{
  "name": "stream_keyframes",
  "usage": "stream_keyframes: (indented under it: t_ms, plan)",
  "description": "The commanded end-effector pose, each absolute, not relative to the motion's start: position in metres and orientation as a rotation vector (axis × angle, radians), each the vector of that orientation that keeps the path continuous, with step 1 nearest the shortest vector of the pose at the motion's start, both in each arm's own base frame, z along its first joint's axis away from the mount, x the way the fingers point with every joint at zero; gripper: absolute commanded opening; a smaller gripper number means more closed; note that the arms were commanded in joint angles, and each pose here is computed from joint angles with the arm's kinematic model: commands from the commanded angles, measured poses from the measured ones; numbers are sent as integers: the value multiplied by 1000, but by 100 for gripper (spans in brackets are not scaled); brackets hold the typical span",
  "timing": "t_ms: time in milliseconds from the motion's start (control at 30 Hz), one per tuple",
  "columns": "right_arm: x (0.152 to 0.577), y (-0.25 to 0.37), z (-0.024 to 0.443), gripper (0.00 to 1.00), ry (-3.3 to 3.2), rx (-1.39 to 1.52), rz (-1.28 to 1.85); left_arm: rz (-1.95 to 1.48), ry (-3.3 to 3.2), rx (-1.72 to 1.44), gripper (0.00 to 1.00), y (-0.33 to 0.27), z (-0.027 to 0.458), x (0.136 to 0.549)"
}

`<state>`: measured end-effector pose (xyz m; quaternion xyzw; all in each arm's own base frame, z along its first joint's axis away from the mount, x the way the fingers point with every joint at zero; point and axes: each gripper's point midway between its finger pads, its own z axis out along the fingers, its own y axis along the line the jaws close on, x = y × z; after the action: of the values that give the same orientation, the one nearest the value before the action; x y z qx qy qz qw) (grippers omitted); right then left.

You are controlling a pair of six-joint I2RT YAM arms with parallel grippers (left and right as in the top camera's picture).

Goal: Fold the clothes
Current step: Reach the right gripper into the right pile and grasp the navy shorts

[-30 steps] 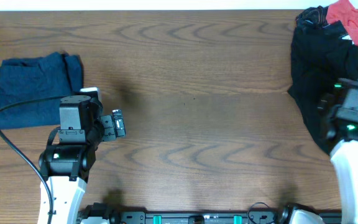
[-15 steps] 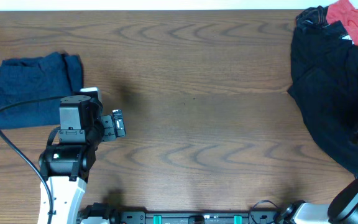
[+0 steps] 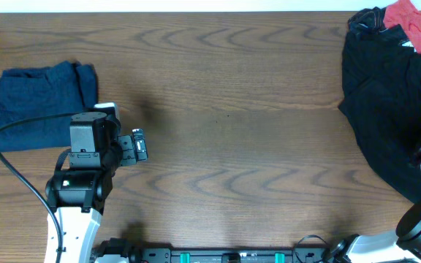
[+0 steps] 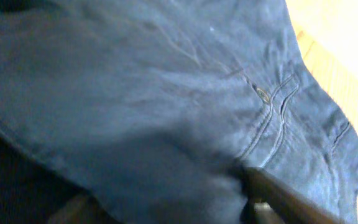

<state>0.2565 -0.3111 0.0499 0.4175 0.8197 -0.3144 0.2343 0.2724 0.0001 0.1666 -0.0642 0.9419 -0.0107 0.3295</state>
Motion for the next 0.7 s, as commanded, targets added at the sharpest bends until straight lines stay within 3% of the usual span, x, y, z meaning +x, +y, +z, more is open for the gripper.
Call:
stream_keyframes:
  t_ms: [0,33,233,367,533,667]
  plan:
    - [265,-319,58,6,2206,1138,-856,-31,2444,-184,98,1,175,275]
    - [266,-320,60,1,2199,1137,-857,-31,2444,-184,98,1,175,275]
    - [284,-323,95,1,2126,1101,-850,-31,2443,-184,98,1,175,276]
    - [327,-306,152,1,2105,827,-748,-31,2440,-184,98,1,175,276]
    - [384,-217,232,1,2095,319,-490,-31,2440,-183,98,1,175,276]
    - [398,-124,261,1,2096,29,-333,-32,2440,-184,98,1,175,276]
